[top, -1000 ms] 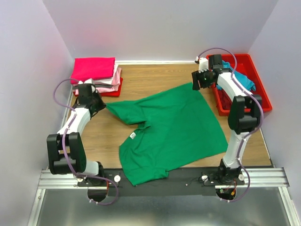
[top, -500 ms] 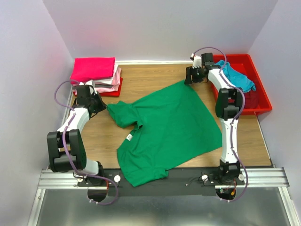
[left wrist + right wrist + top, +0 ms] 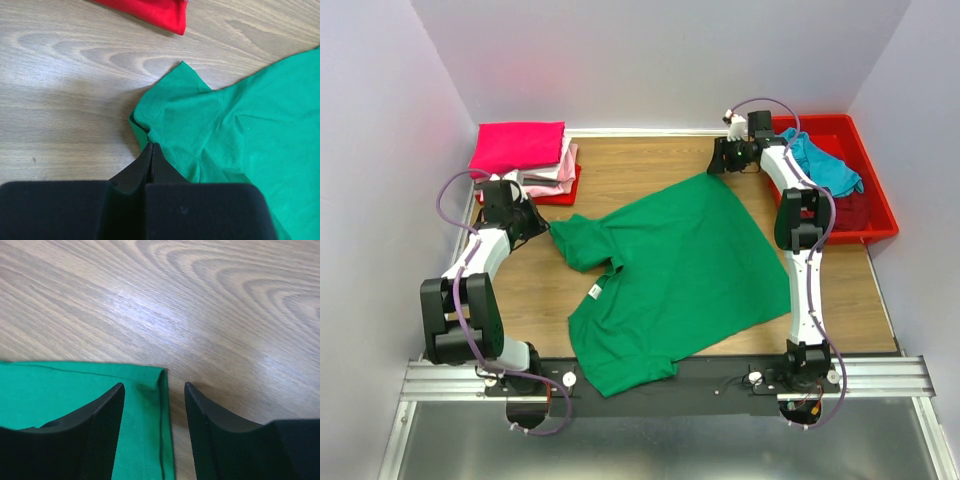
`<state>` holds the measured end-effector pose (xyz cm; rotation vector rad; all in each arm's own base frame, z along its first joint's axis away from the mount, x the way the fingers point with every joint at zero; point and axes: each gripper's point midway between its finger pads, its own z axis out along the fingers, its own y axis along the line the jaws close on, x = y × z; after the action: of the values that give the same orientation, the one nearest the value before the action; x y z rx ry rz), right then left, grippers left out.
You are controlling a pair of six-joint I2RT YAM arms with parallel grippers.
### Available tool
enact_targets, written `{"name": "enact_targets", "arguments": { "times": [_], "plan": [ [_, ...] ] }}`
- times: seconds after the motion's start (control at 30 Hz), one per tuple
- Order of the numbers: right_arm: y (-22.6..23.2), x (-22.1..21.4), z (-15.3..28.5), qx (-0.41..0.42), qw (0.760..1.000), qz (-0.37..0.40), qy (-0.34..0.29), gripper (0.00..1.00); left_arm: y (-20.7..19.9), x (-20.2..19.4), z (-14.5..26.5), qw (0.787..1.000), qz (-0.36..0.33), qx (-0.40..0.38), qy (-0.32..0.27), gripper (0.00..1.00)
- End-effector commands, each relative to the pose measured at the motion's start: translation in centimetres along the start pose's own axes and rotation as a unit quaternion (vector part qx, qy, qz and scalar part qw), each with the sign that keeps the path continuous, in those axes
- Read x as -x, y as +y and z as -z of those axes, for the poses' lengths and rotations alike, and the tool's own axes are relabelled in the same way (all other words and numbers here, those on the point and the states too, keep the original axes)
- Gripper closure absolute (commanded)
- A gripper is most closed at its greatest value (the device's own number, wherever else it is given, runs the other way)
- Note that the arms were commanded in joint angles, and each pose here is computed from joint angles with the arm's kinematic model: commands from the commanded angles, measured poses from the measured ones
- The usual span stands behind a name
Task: Fold and stack the t-shirts
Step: Flatten the tshirt out
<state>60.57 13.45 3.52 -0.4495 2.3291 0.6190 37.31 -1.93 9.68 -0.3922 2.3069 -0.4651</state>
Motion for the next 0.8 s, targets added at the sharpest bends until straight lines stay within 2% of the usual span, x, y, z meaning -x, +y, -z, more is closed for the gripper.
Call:
{"name": "enact_targets", "arguments": {
  "times": [0.0,0.17,0.2,0.3,0.33,0.4,0.57,0.6,0.63,0.67,0.77],
  "plan": [
    [0.4,-3.7,-1.9,0.031,0.998,-0.031,0.040,0.46,-0.2,-0.3,-0.5,1.000,-0.008,-0.014,0.006,1.00],
    [0.8,-4.0,-2.4,0.046,0.997,-0.038,0.042,0.60,-0.2,-0.3,-0.5,1.000,-0.008,-0.014,0.008,1.00],
    [0.8,-4.0,-2.5,0.046,0.997,-0.039,0.042,0.67,-0.3,-0.3,-0.5,1.000,-0.008,-0.015,0.007,1.00],
    [0.6,-4.2,-2.5,0.042,0.997,-0.040,0.044,0.78,-0.3,-0.4,-0.6,1.000,-0.008,-0.016,0.010,1.00],
    [0.4,-4.3,-2.5,0.037,0.998,-0.038,0.046,0.87,-0.3,-0.4,-0.6,1.000,-0.008,-0.017,0.009,1.00],
    [0.3,-3.6,-2.0,0.030,0.998,-0.024,0.040,0.99,-0.6,-0.2,-0.5,1.000,-0.009,-0.023,0.008,1.00],
    [0.9,1.4,1.8,0.001,1.000,0.025,-0.005,1.00,-2.7,2.3,0.9,0.998,-0.025,-0.055,-0.022,1.00],
    [2.0,4.3,4.4,-0.004,0.998,0.046,-0.034,0.99,-3.2,3.1,1.5,0.997,-0.030,-0.059,-0.034,1.00],
    [2.6,5.2,5.7,-0.006,0.997,0.060,-0.043,1.00,-4.2,4.9,2.8,0.995,-0.042,-0.065,-0.059,1.00],
    [4.2,7.4,8.8,-0.010,0.994,0.079,-0.068,1.00,-4.7,5.8,3.6,0.994,-0.051,-0.067,-0.074,1.00],
    [6.7,9.8,13.4,-0.011,0.989,0.108,-0.104,1.00,-6.9,9.4,7.3,0.985,-0.077,-0.077,-0.135,1.00]
  ]
}}
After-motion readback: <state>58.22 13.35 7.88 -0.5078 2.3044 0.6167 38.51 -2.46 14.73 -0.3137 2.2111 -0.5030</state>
